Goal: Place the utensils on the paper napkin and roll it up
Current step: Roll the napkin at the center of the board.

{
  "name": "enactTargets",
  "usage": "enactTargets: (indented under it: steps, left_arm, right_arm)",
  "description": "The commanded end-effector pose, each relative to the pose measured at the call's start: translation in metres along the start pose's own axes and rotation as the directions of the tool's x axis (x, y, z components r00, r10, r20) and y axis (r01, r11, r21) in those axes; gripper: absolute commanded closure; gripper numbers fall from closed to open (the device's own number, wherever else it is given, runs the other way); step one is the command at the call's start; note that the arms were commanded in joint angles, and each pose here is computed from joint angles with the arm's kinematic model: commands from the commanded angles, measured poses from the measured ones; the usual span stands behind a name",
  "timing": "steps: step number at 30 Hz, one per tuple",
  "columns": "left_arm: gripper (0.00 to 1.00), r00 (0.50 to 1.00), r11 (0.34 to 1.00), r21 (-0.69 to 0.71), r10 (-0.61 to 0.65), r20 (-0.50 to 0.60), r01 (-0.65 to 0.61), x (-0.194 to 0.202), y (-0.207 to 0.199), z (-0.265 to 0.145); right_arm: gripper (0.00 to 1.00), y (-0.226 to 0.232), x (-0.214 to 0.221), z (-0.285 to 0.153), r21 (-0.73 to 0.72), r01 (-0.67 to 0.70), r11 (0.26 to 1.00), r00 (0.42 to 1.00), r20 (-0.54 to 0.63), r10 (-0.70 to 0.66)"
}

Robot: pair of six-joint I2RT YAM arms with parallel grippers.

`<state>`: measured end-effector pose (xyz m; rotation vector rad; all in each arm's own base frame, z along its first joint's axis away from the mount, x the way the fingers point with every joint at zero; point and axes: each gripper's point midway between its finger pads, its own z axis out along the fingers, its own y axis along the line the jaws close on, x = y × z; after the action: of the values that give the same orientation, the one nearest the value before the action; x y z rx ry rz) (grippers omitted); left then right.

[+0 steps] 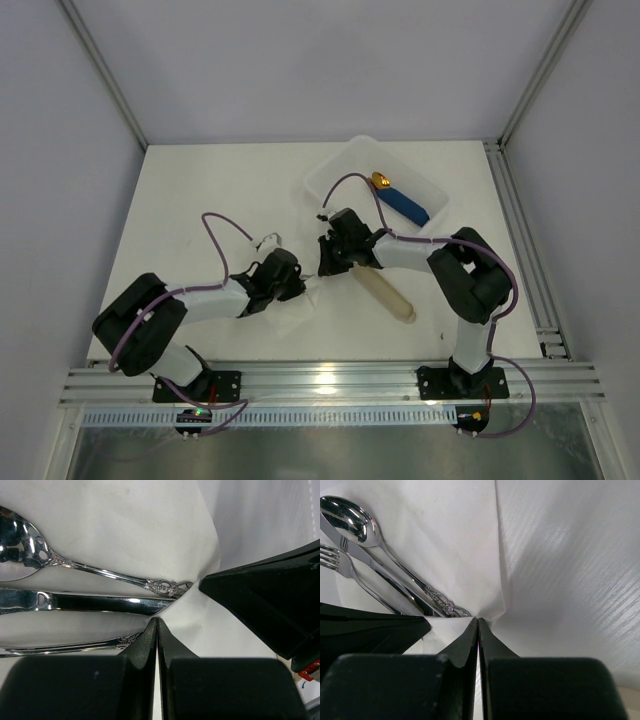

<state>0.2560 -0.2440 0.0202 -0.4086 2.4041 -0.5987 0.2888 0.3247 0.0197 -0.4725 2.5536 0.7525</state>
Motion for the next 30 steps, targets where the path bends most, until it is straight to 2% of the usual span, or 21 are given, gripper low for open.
enactTargets:
  steps: [1,4,5,8,9,10,11,12,16,17,21,26,30]
  left_arm:
    - [1.00,0.999,1.000,0.020,0.021,0.033,-0.021,-0.015,-0.012,-0.007]
    - [0.96,0.993,0.998,-0.010,0.070,0.090,-0.070,-0.040,-0.021,-0.023]
    - [0.87,0.990,0.998,0.000,0.068,0.124,-0.069,-0.059,-0.031,-0.029]
    - [0.72,0.983,0.994,-0.060,0.098,0.154,-0.089,-0.089,-0.025,-0.045]
    - [0.61,0.980,0.996,-0.059,0.071,0.186,-0.061,-0.113,-0.028,-0.050]
    - [0.56,0.980,0.997,-0.055,0.063,0.187,-0.054,-0.123,-0.029,-0.051]
    - [0.53,0.988,0.996,-0.060,0.078,0.130,-0.071,-0.122,-0.025,-0.047]
    - [0.52,0.985,0.997,-0.070,0.050,0.162,-0.039,-0.151,-0.027,-0.050]
    - [0.51,0.994,0.992,-0.114,0.064,0.094,-0.054,-0.169,-0.022,-0.033]
    - [0.56,0.997,0.991,-0.115,0.071,0.030,-0.067,-0.161,-0.019,-0.021]
    - [0.67,0.990,0.988,-0.072,0.133,-0.049,-0.136,-0.159,-0.028,0.006]
    - [0.61,0.973,0.981,-0.017,0.191,-0.127,-0.195,-0.139,-0.025,0.028]
    - [0.55,0.963,0.974,0.034,0.225,-0.145,-0.222,-0.127,-0.024,0.038]
  right_arm:
    - [0.96,-0.009,0.007,0.009,0.047,0.001,0.999,1.000,-0.006,-0.001]
    - [0.96,-0.010,0.007,0.009,0.048,0.003,0.999,1.000,-0.008,-0.002]
    - [0.96,-0.010,0.008,0.009,0.047,0.002,0.999,1.000,-0.011,-0.001]
    - [0.96,-0.010,0.009,0.009,0.047,0.003,0.999,1.000,-0.013,-0.003]
    - [0.96,-0.009,0.008,0.008,0.043,0.004,0.999,1.000,-0.012,-0.003]
    - [0.96,-0.008,0.007,0.008,0.039,0.005,0.999,1.000,-0.008,-0.004]
    - [0.96,-0.008,0.007,0.008,0.038,0.005,0.999,1.000,-0.009,-0.004]
    - [0.96,-0.006,0.006,0.008,0.035,0.005,0.999,1.000,-0.009,-0.004]
    - [0.96,-0.005,0.006,0.009,0.031,0.006,1.000,1.000,-0.008,-0.006]
    - [0.96,-0.005,0.007,0.010,0.031,0.008,0.999,1.000,-0.010,-0.008]
    - [0.96,-0.004,0.007,0.009,0.032,0.009,0.999,1.000,-0.008,-0.008]
    - [0.96,-0.004,0.007,0.009,0.031,0.011,0.999,1.000,-0.009,-0.011]
    - [0.96,-0.004,0.008,0.010,0.031,0.014,0.999,1.000,-0.012,-0.013]
